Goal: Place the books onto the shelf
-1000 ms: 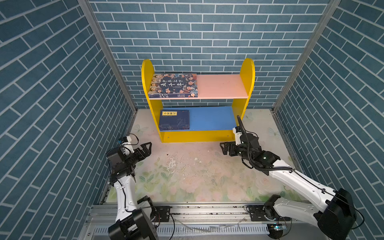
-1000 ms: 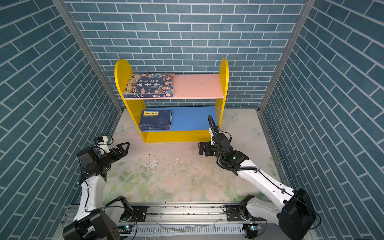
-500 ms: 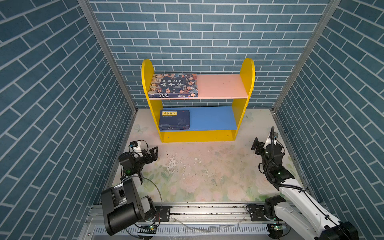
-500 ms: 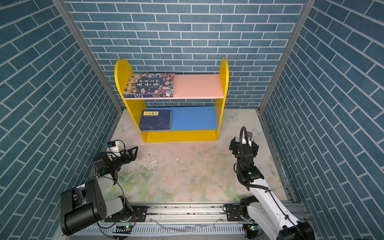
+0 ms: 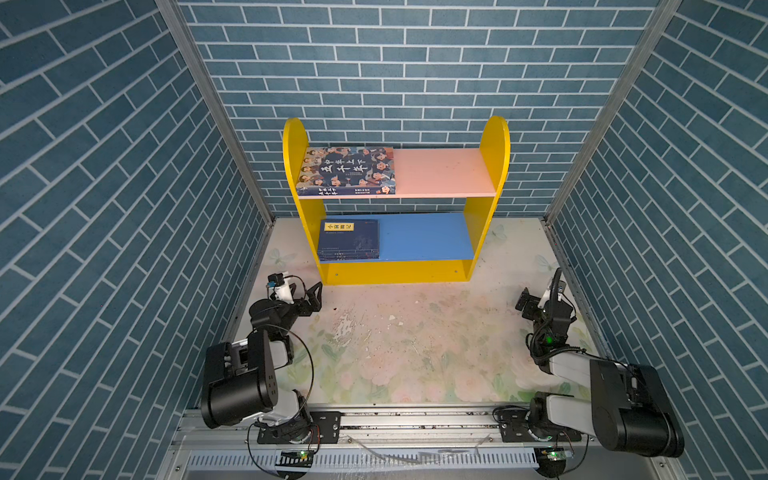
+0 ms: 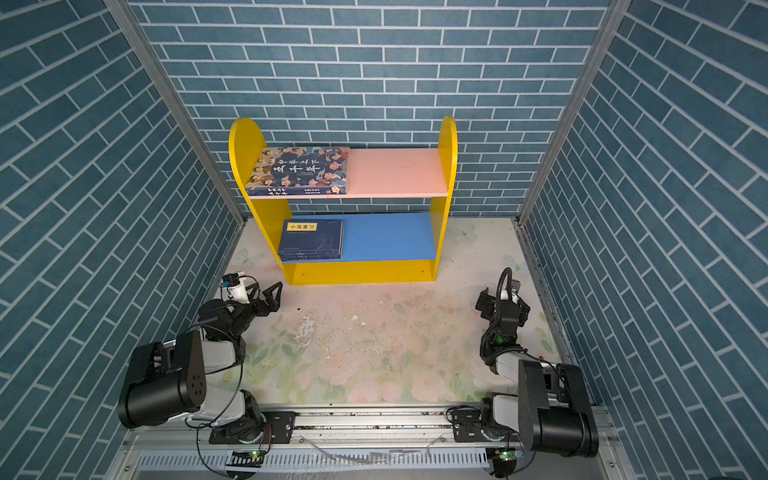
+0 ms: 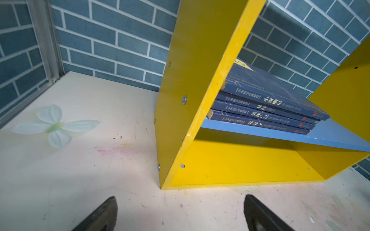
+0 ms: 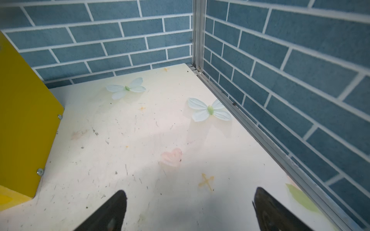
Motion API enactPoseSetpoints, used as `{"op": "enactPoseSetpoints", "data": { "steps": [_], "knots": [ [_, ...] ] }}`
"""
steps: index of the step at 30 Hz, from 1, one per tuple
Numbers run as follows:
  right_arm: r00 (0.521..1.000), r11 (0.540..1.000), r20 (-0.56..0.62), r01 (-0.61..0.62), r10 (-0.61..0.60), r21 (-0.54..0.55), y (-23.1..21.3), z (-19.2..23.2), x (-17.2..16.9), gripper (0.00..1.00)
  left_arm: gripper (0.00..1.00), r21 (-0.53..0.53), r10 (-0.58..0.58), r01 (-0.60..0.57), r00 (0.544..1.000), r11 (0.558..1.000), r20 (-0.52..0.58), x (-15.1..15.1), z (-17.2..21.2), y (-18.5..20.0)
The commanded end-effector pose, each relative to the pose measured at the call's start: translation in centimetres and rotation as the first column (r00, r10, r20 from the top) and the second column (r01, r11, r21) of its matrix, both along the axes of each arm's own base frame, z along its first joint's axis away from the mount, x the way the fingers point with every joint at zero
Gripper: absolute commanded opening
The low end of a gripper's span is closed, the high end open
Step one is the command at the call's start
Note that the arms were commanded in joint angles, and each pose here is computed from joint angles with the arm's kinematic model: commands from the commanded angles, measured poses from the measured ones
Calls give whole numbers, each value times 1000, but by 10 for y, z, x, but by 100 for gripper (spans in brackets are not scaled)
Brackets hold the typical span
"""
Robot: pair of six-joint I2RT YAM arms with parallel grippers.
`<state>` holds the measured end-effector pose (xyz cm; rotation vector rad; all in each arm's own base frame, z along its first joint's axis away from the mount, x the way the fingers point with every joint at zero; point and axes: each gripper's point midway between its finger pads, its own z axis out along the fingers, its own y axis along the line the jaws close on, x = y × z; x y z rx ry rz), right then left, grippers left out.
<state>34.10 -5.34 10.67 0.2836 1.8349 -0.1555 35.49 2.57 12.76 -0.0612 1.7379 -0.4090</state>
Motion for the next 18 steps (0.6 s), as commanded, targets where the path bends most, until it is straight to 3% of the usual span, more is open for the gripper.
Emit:
{"op": "enactPoseSetpoints", "data": {
  "steps": [1,6,11,13,18],
  "knots": [
    [990,996,107,-88,87,-4,9,18,11,99,100,69,66,-71,995,995,72,-1,12,12],
    [989,996,114,-91,89,15,6,1,17,99,100,88,30,-37,996,995,79,10,0,-1],
    [989,994,110,-100,95,42,3,-5,20,99,100,189,3,-22,995,982,98,4,-3,-19],
    [986,987,93,-146,140,67,6,-6,25,99,100,260,15,-29,998,965,57,8,-15,-29],
    [978,975,24,-207,205,80,14,-11,40,99,100,266,62,-51,997,963,-36,27,-26,-23]
  ]
}}
